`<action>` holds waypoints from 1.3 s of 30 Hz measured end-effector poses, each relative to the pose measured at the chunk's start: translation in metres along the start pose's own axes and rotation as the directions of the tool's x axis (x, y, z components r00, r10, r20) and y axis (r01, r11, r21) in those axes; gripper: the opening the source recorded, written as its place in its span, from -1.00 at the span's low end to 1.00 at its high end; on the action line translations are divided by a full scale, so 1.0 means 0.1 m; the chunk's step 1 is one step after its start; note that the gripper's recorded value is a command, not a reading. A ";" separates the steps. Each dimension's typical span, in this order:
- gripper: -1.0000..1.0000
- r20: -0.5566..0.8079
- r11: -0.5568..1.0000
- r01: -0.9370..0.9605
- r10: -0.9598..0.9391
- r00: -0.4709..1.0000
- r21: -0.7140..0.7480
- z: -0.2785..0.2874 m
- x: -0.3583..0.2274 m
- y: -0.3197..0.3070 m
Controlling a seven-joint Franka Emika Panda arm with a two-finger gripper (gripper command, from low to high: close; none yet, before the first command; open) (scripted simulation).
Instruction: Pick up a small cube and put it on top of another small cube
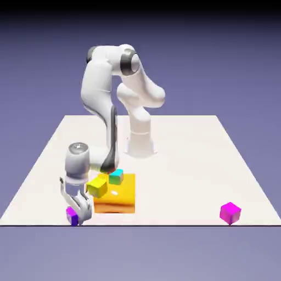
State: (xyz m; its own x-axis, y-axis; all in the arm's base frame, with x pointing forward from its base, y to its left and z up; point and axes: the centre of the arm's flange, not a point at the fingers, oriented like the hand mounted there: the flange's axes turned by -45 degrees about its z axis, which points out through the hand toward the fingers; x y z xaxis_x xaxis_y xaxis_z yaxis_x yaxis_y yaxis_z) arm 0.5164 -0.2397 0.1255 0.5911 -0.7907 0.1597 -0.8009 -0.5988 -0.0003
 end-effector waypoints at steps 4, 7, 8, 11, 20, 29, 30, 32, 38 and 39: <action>-1.00 0.000 1.000 -0.001 0.001 1.000 0.001 -0.55 0.03 0.00; -1.00 0.004 0.993 0.113 -0.113 0.994 -0.020 -0.78 0.03 0.07; -1.00 0.011 0.985 0.172 -0.172 0.985 -0.032 -0.87 0.00 0.11; -1.00 0.034 0.935 0.347 -0.345 0.938 -0.074 -1.14 -0.11 0.23; -1.00 0.049 0.971 0.219 -0.215 0.975 -0.094 -1.86 -0.92 0.14; -1.00 0.000 0.995 -0.094 0.094 0.996 -0.014 -2.43 -1.71 0.10; -1.00 0.000 0.995 -0.094 0.094 0.996 -0.014 -2.43 -1.71 0.10; -1.00 -0.006 0.995 -0.096 0.096 0.995 -0.021 -2.18 -1.69 0.10; 1.00 0.000 0.995 -0.094 0.094 0.996 -0.015 -1.73 -1.74 0.11; 1.00 -0.004 0.995 -0.095 0.095 0.995 -0.020 -1.84 -1.72 0.11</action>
